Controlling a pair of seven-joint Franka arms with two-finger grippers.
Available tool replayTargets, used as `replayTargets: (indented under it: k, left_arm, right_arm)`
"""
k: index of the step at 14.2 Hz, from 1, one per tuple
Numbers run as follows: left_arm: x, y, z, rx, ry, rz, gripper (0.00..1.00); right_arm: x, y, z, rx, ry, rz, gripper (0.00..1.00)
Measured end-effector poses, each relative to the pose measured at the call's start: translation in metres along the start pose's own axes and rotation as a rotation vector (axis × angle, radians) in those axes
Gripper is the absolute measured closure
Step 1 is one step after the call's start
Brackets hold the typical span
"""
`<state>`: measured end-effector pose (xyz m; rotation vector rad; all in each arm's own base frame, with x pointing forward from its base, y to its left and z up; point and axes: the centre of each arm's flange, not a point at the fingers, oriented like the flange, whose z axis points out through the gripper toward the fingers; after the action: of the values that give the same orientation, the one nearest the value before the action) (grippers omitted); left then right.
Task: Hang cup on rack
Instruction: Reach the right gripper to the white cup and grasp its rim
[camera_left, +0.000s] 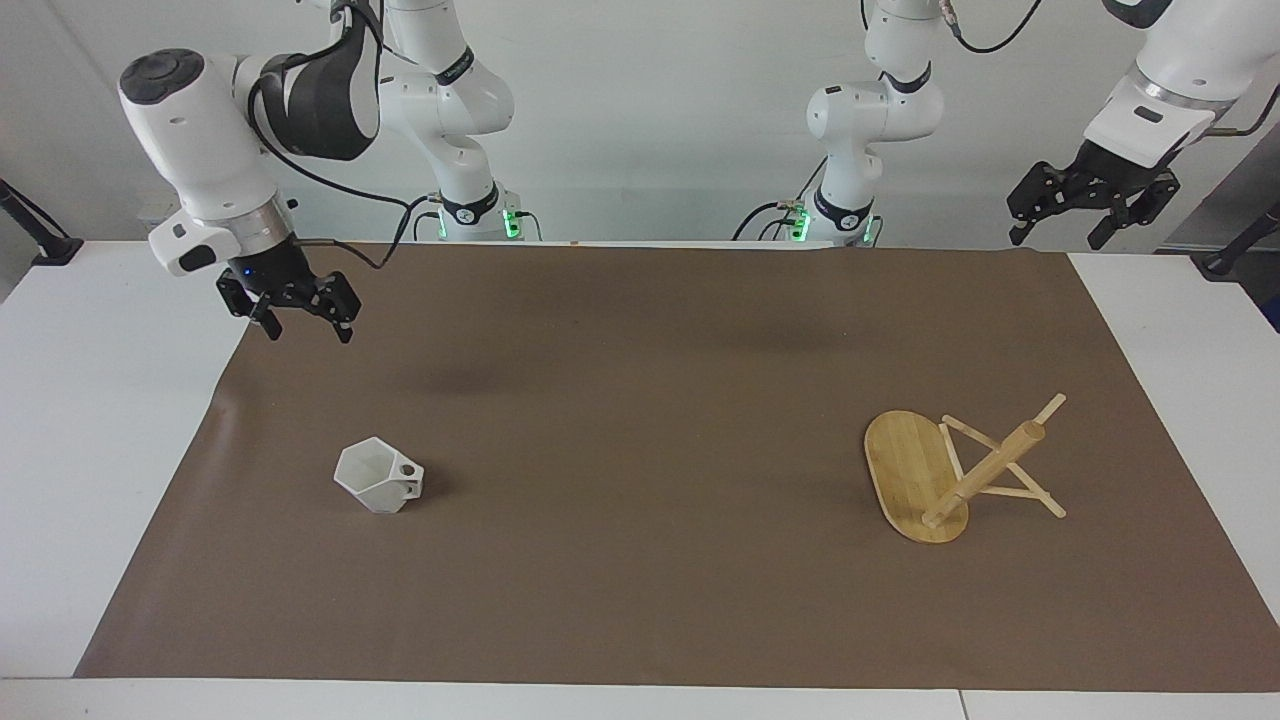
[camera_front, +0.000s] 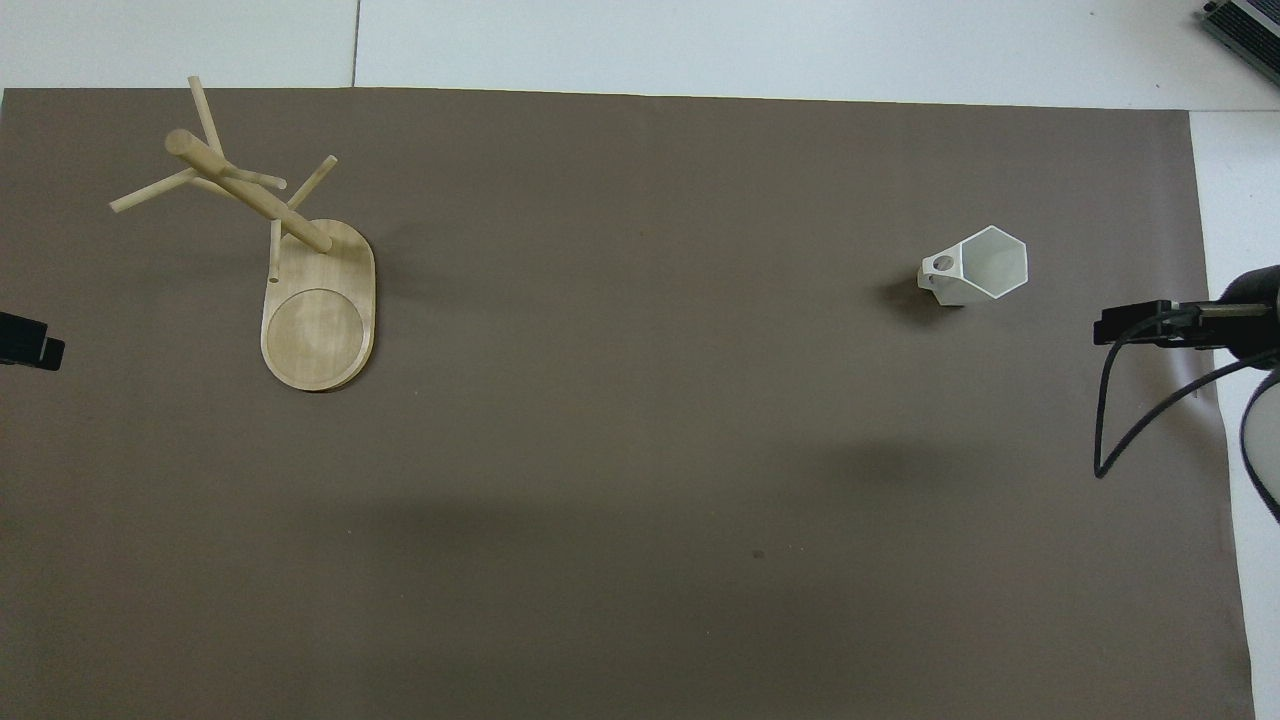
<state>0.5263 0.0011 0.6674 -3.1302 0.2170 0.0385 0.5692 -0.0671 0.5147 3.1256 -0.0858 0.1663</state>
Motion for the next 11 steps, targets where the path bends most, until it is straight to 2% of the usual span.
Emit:
replayTargets:
  k: [4,8,11]
  left_arm:
    - [0.000,0.000,0.000,0.000,0.000,0.000,0.00]
    - [0.000,0.000,0.000,0.000,0.000,0.000,0.00]
    - [0.000,0.000,0.000,0.000,0.000,0.000,0.00]
  right_arm:
    - [0.020,0.003,0.045,-0.014,0.026,-0.008,0.00]
    - [0.034,0.003,0.101,-0.027,0.021,-0.012,0.00]
    - [0.040,0.001,0.133,-0.007,0.025,0.008,0.00]
